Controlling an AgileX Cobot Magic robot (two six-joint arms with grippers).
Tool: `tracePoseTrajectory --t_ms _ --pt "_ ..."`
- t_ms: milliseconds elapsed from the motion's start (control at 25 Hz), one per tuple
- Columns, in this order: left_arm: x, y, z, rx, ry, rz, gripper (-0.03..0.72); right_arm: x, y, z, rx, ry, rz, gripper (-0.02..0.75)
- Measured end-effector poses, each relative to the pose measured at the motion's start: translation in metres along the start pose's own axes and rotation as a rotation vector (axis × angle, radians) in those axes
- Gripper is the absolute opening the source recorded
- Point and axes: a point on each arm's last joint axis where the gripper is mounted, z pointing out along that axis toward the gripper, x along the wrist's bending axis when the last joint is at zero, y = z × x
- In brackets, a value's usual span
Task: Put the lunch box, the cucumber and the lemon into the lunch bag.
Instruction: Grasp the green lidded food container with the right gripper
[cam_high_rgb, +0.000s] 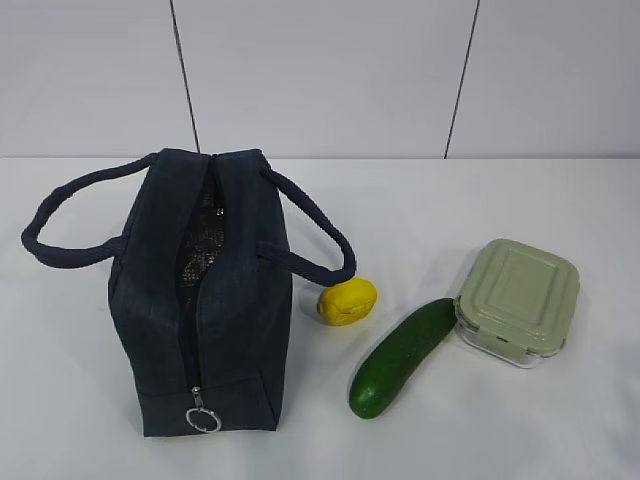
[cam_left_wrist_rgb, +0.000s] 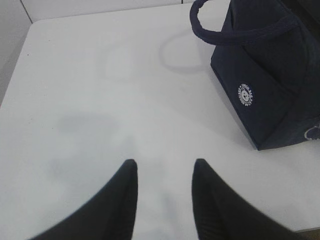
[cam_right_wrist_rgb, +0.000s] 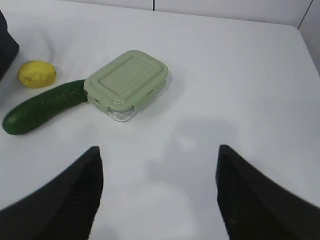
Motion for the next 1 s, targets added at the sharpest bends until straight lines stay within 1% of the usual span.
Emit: tracePoseTrajectory --t_ms 80,200,440,560,640,840,1000 --pt "0.0 0.0 0.0 0.0 0.0 0.0 0.264 0.003 0.003 0.001 0.009 0.029 0.061 0.514" --pt "0.0 0.0 0.0 0.0 0.0 0.0 0.264 0.006 0.012 0.009 0.065 0.054 0.133 0.514" --pt "-0.001 0.0 0.0 -0.001 -0.01 -0.005 0.264 0.009 0.038 0.035 0.215 0.045 0.222 0.514" --pt "-0.001 0.0 0.0 -0.001 -0.014 -0.007 0.264 0.011 0.05 0.051 0.262 0.033 0.274 0.514" --pt "-0.001 0.0 0.0 -0.001 -0.016 -0.008 0.264 0.012 0.057 0.062 0.266 0.03 0.299 0.514" --pt "-0.004 0.0 0.0 -0.004 -0.039 -0.019 0.264 0.015 0.065 0.091 0.362 0.013 0.327 0.514" --pt "-0.004 0.0 0.0 -0.004 -0.046 -0.023 0.263 0.021 0.069 0.111 0.413 0.042 0.367 0.513"
